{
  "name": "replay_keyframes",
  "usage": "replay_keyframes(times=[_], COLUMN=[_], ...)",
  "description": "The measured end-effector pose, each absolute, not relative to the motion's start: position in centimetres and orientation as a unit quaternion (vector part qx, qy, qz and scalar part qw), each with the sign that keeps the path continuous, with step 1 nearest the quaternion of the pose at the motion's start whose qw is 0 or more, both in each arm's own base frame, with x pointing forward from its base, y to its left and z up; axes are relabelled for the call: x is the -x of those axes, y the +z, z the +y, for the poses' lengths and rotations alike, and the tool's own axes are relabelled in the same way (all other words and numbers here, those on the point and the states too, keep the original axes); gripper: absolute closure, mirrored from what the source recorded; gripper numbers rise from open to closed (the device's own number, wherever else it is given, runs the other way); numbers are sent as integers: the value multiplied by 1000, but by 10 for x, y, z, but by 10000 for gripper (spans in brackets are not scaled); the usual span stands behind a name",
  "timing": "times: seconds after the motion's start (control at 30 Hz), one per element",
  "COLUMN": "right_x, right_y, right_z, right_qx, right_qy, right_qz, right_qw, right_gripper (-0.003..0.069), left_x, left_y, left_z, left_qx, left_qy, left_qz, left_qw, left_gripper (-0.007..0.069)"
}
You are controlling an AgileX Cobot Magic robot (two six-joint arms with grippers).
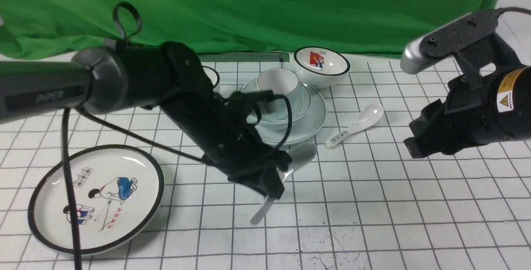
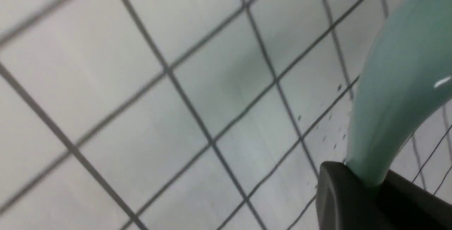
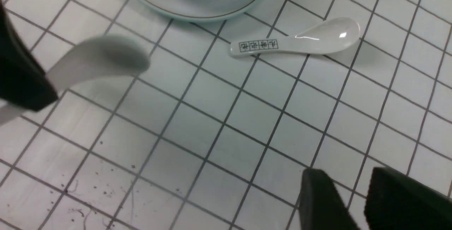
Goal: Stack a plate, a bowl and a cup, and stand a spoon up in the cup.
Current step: Use the left arm to grab a blue soup spoon
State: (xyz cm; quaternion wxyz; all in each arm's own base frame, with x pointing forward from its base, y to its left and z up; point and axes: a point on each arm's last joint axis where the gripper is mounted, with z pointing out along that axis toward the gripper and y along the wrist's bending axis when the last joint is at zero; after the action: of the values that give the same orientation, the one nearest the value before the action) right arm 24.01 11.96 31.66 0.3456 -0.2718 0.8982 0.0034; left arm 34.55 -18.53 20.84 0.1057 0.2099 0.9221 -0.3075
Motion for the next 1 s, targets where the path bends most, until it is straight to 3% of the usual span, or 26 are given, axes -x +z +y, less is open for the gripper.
replay_keyframes(times=[0.27, 0.47, 0.67, 0.77, 0.83, 1.0], right_x=[-240, -240, -240, -240, -241, -241], right_y=[317, 317, 317, 317, 317, 318], right_z=[120, 120, 120, 120, 120, 120], right_qx=[272, 272, 272, 273, 273, 274], right_qy=[3, 4, 3, 3, 5, 6], right_qz=[898, 898, 898, 897, 896, 894], right_qw=[346, 347, 345, 347, 351, 354], right_gripper=[421, 421, 421, 421, 421, 421], left_x=[-398, -422, -421, -414, -413, -420], left_y=[270, 290, 279, 276, 276, 276], left_z=[-178, -175, -166, -159, -150, -135], left_qx=[-170, -132, -140, -140, -111, -41], left_qy=[-282, -256, -264, -292, -309, -331], left_qz=[887, 859, 879, 898, 908, 909], left_qw=[323, 424, 371, 298, 259, 250], left_gripper=[634, 634, 634, 634, 634, 634])
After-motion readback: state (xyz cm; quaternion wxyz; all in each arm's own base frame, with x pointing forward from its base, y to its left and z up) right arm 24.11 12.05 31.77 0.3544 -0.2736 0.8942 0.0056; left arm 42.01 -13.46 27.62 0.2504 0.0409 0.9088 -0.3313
